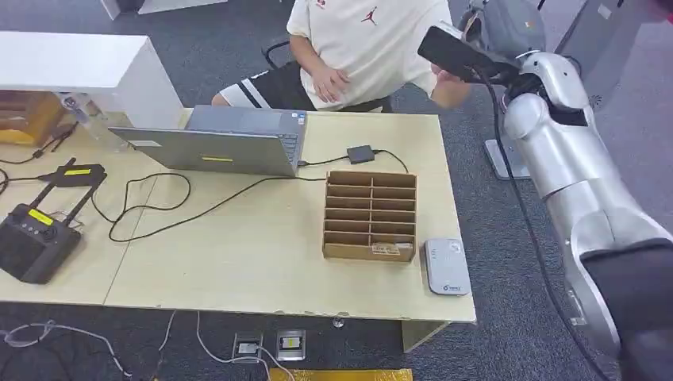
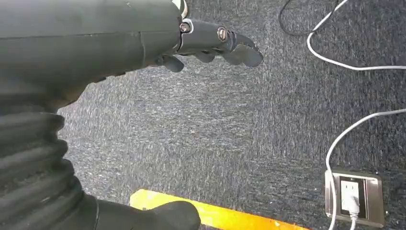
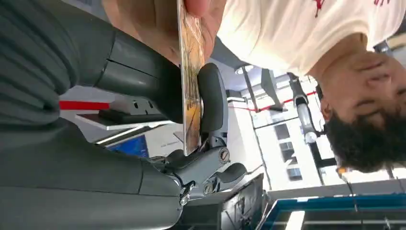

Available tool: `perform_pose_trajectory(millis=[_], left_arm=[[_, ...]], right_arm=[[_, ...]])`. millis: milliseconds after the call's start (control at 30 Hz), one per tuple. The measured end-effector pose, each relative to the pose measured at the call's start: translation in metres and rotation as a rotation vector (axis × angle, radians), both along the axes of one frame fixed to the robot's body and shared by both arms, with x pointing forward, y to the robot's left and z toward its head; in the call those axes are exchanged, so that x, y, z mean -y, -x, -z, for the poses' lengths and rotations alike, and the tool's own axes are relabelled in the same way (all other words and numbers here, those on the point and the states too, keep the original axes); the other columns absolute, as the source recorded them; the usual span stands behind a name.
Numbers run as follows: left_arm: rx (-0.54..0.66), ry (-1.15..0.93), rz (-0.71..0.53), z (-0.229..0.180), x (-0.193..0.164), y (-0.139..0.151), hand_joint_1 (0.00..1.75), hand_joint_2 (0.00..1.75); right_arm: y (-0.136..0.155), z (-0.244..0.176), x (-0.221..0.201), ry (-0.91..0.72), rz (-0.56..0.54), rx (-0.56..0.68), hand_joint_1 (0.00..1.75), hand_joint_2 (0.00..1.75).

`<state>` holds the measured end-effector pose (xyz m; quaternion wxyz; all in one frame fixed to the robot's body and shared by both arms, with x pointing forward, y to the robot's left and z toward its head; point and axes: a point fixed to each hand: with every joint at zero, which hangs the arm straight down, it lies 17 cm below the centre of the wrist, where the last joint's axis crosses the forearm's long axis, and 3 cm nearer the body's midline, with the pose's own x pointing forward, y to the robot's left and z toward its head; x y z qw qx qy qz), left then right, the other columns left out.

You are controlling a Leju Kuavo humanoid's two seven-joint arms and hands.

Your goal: Pass the card to the sensor for recognition and then transmit it.

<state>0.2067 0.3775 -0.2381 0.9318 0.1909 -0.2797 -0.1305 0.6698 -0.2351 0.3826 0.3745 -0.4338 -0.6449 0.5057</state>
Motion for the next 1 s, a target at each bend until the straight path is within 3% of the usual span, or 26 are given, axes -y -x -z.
perform_pose_trajectory(millis=[233, 267, 300, 333, 400, 433, 600, 733, 767, 900, 1000], left_arm=[[-0.01, -0.003, -0.001, 0.002, -0.001, 0.007, 0.0, 1.75], [-0.011, -0.003, -0.001, 0.003, -0.001, 0.008, 0.0, 1.75], [-0.013, -0.003, -0.001, 0.003, -0.001, 0.009, 0.0, 1.75], [-0.014, -0.003, -0.001, 0.003, -0.001, 0.01, 0.0, 1.75], [-0.014, -0.003, -0.002, 0.003, -0.001, 0.01, 0.0, 1.75], [-0.014, -0.002, -0.003, 0.003, -0.001, 0.01, 0.0, 1.75], [-0.011, -0.001, -0.022, 0.003, -0.001, 0.011, 0.0, 1.75], [-0.015, -0.002, -0.036, 0.005, 0.001, 0.016, 0.0, 1.75], [-0.016, 0.0, -0.037, 0.005, 0.002, 0.017, 0.0, 1.75], [-0.02, 0.004, -0.039, 0.006, 0.004, 0.019, 0.0, 1.75], [-0.021, 0.007, -0.039, 0.007, 0.006, 0.02, 0.0, 1.75]], right_arm=[[-0.003, 0.029, -0.003, 0.028, 0.021, -0.063, 1.75, 1.75], [-0.003, 0.033, -0.003, 0.033, 0.023, -0.07, 1.64, 1.75], [-0.004, 0.035, -0.003, 0.036, 0.025, -0.076, 0.23, 1.75], [-0.004, 0.038, -0.002, 0.039, 0.027, -0.082, 0.0, 1.75], [-0.004, 0.042, -0.002, 0.046, 0.028, -0.089, 0.0, 1.75], [-0.004, 0.043, -0.002, 0.046, 0.025, -0.09, 0.0, 0.0], [-0.002, 0.034, -0.006, -0.043, -0.008, -0.057, 0.0, 0.0], [0.003, 0.013, -0.014, -0.362, -0.097, -0.081, 0.0, 0.0], [0.004, 0.009, -0.014, -0.427, -0.108, -0.088, 0.0, 1.75], [0.008, 0.0, -0.013, -0.573, -0.139, -0.111, 0.0, 1.75], [0.016, 0.007, -0.013, -0.838, -0.186, -0.232, 0.0, 1.75]])
